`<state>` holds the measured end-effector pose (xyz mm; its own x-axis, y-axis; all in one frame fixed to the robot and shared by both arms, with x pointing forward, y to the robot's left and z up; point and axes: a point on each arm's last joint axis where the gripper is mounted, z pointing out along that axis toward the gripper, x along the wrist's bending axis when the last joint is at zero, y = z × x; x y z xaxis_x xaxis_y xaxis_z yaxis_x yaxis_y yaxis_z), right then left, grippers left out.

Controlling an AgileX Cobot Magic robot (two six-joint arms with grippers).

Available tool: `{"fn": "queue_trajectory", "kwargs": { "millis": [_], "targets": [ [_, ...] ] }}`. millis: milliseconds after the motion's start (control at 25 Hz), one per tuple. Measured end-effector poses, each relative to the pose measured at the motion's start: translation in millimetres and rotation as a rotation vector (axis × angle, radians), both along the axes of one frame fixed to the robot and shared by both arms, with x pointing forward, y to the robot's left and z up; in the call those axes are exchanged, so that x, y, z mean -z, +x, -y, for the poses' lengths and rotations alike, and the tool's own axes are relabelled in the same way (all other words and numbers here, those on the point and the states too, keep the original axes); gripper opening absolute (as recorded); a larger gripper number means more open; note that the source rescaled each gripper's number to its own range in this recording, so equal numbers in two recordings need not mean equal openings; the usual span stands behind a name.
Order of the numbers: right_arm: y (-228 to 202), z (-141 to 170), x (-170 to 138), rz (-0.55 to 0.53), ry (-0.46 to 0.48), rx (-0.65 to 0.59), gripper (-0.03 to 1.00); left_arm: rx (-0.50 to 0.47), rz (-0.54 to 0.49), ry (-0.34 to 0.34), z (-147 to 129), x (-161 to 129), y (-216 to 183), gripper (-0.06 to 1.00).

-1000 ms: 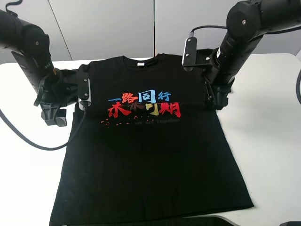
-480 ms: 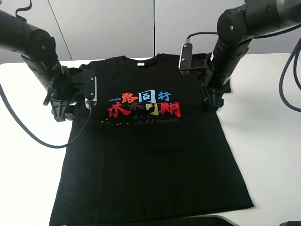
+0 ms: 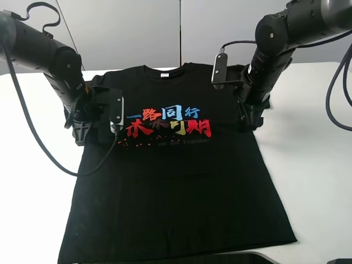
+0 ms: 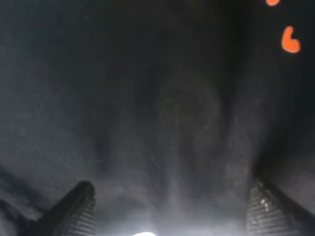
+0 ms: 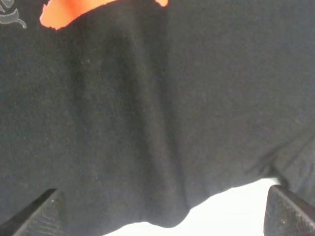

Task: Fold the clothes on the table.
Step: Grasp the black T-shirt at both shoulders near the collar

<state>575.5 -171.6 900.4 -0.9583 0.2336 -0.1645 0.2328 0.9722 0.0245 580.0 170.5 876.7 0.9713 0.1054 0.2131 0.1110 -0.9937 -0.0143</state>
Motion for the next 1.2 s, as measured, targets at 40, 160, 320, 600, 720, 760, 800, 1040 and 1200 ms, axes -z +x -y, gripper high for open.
{"fn": "queue_trajectory", "kwargs": {
  "millis": [40, 160, 320, 600, 720, 760, 800, 1040, 1200],
  "targets": [
    [0.2, -0.1, 3.5, -0.006, -0.002, 0.0, 0.86, 0.001, -0.004, 0.003, 0.0, 2.0, 0.3, 1.0],
    [0.3, -0.2, 11.0, -0.024, -0.009, 0.0, 0.86, -0.001, -0.011, 0.006, 0.1, 4.6, 0.7, 1.0],
    [0.9, -0.5, 15.4, -0.028, -0.01, -0.001, 0.85, -0.006, -0.021, 0.009, 0.4, 6.5, 1.1, 1.0],
    [2.9, -1.6, 21.8, -0.023, -0.004, -0.002, 0.82, -0.011, -0.04, 0.017, 0.4, 8.5, 1.6, 0.97],
    [2.8, -1.7, 31.2, -0.042, -0.01, -0.001, 0.82, -0.013, -0.044, 0.018, 0.4, 8.7, 1.3, 0.96],
    [2.8, -1.8, 31.9, -0.044, -0.01, -0.001, 0.82, -0.017, -0.047, 0.016, 0.5, 8.8, 1.0, 0.96],
    [3.2, -1.9, 32.1, -0.043, -0.011, -0.003, 0.82, -0.021, -0.05, 0.013, 0.7, 9.5, 0.8, 0.96],
    [3.0, -1.8, 33.5, -0.052, -0.015, -0.003, 0.78, -0.028, -0.055, 0.01, 1.0, 9.3, 0.5, 0.96],
    [2.8, -1.6, 34.4, -0.056, -0.018, -0.004, 0.75, -0.031, -0.06, 0.006, 1.3, 9.4, 0.1, 0.96]
  ]
}}
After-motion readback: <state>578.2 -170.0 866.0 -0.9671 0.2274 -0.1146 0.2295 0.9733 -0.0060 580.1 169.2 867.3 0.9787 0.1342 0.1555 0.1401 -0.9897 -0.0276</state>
